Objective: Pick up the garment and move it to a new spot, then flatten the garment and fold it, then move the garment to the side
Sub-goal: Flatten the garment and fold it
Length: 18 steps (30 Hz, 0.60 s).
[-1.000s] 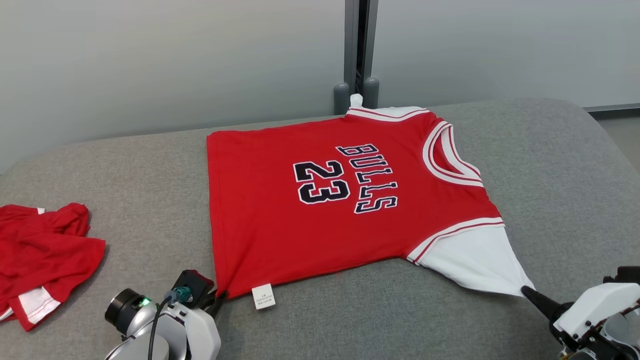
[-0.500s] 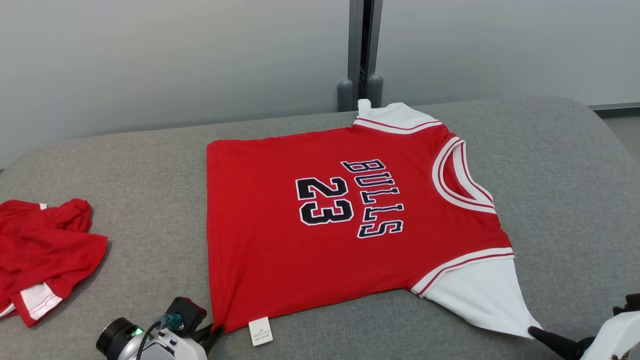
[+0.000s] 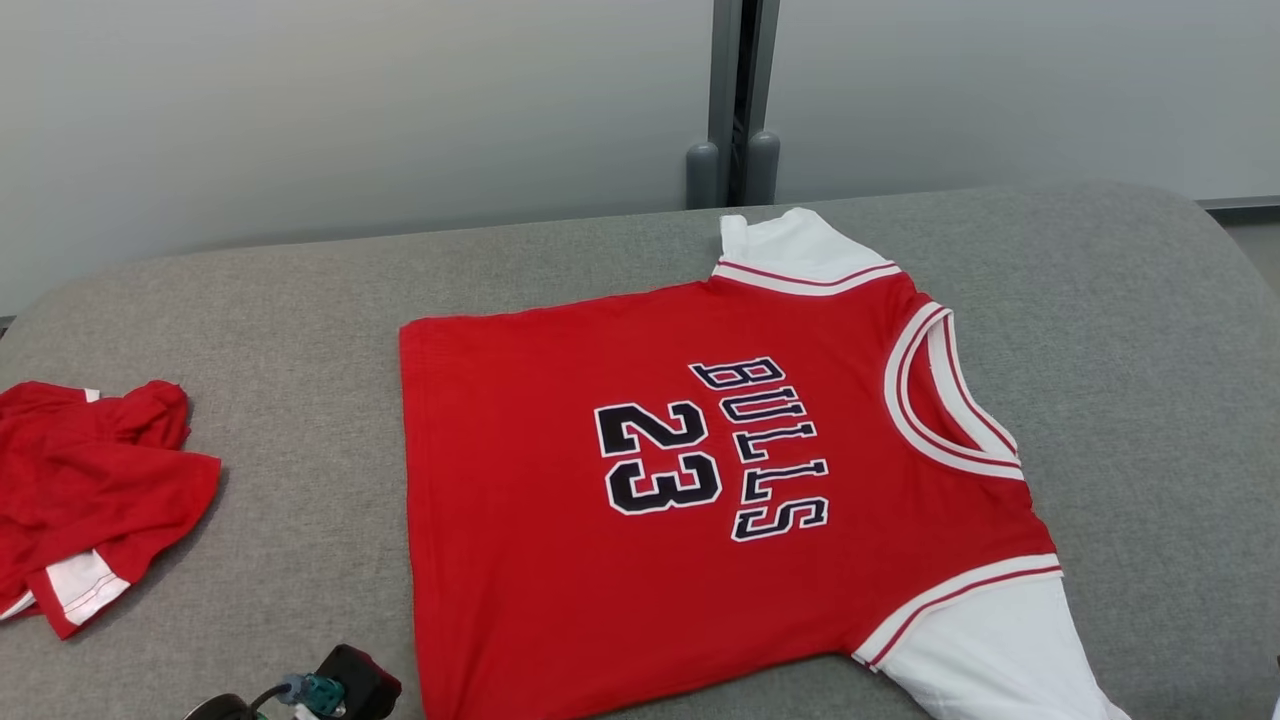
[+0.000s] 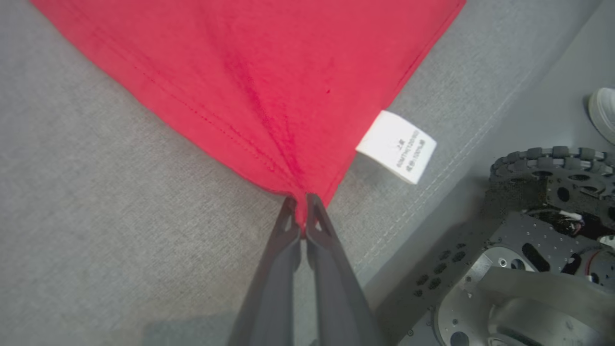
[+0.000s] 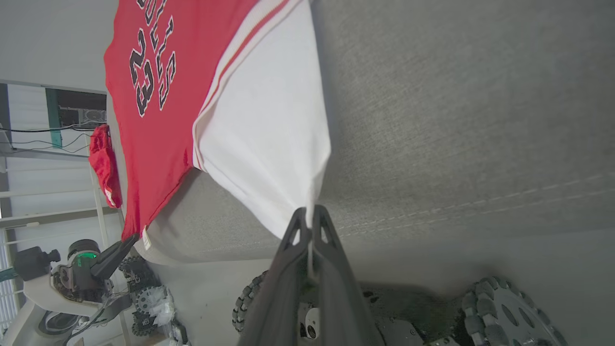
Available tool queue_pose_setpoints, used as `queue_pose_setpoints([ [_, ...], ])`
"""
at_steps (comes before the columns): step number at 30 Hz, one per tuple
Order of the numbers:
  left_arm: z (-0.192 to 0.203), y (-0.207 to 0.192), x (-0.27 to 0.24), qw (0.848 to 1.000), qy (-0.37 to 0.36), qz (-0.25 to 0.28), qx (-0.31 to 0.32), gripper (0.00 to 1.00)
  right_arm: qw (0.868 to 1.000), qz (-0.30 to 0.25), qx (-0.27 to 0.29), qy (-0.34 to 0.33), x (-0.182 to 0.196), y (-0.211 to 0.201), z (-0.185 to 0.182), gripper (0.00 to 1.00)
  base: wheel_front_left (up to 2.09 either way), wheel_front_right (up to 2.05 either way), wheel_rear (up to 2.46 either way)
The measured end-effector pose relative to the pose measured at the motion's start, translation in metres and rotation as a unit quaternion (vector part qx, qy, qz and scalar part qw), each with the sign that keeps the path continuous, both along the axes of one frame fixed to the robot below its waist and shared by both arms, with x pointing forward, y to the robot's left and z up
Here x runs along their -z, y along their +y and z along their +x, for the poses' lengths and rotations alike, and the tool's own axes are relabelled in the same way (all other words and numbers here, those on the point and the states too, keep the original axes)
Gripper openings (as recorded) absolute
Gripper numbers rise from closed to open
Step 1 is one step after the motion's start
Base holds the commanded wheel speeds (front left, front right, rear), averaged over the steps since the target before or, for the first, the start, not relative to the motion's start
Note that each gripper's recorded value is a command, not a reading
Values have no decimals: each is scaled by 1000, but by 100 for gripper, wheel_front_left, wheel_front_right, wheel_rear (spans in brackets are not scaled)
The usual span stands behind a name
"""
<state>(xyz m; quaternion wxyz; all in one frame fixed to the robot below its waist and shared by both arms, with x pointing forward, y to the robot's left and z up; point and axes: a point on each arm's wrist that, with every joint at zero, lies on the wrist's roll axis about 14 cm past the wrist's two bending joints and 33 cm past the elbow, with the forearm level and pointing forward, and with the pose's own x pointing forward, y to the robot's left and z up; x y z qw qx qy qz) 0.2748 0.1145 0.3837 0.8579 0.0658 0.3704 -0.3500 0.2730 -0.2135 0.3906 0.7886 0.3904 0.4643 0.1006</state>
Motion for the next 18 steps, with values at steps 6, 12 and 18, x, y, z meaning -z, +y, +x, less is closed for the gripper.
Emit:
queue_pose_setpoints([
  [6, -16, -5, -9, 999, 37, -17, -4, 0, 1000, -1, -14, 2, -4, 0, -8, 0, 0, 0, 0],
  [12, -13, -7, -16, 998, 53, -31, -22, 0, 1000, 3, -8, -27, -17, 2, 7, 0, 0, 0, 0],
  [18, 4, -3, -24, 993, 78, -56, -68, 0, 998, 4, -6, -69, -39, 2, 40, 0, 0, 0, 0],
])
